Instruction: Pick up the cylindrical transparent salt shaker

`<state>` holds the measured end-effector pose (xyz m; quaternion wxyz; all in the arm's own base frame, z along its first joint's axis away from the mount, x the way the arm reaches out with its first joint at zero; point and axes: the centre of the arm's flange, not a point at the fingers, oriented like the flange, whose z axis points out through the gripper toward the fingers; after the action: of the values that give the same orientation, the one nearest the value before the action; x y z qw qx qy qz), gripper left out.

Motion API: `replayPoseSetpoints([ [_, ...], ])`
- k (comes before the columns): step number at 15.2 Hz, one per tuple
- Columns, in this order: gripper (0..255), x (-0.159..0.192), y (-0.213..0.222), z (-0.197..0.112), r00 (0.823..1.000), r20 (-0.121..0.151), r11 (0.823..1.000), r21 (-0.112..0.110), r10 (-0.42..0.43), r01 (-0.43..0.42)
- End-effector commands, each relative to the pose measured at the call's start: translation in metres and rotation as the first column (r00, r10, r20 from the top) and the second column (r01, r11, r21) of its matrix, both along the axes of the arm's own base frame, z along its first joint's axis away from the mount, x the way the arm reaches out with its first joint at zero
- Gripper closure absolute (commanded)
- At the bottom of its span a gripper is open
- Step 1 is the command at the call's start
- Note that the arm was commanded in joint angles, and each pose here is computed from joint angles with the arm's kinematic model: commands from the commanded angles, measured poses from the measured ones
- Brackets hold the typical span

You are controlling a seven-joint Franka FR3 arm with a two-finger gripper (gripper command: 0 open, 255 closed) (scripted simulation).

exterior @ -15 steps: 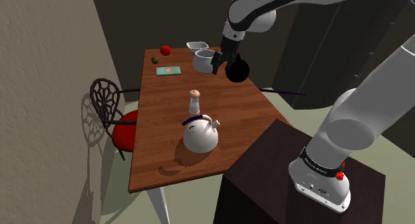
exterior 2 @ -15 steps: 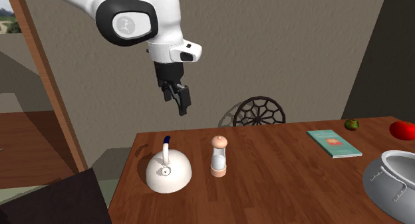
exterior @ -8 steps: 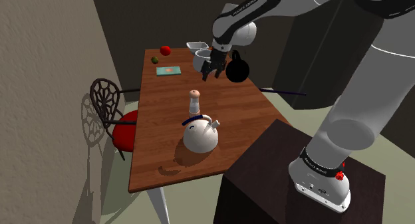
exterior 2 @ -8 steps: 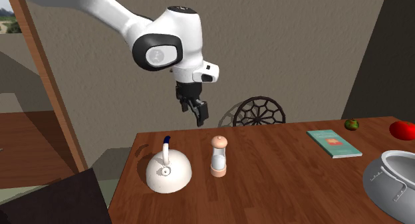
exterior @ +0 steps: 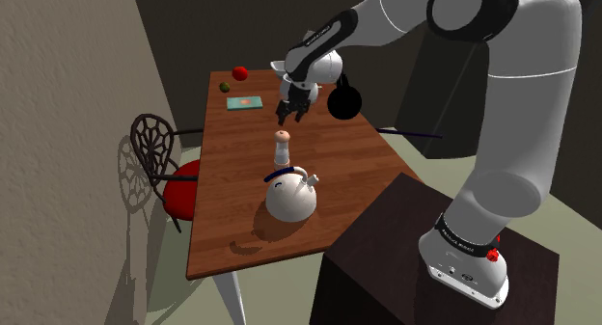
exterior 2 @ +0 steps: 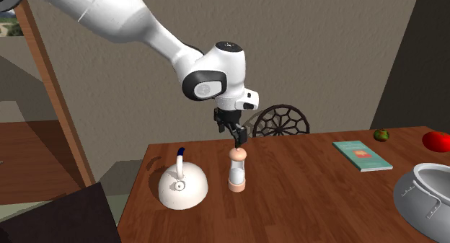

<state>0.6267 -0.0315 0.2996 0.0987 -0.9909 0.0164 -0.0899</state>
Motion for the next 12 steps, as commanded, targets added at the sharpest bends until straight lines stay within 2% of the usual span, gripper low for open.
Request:
replayPoseSetpoints([
  [1,0,0.018,-0.002,-0.016,1.000,0.005,1.000,0.007,-0.001,0.001],
  [5,0,0.053,-0.004,-0.048,1.000,0.015,1.000,0.018,-0.003,0.002],
  [12,0,0.053,-0.004,-0.085,1.000,0.015,1.000,0.018,-0.003,0.002],
])
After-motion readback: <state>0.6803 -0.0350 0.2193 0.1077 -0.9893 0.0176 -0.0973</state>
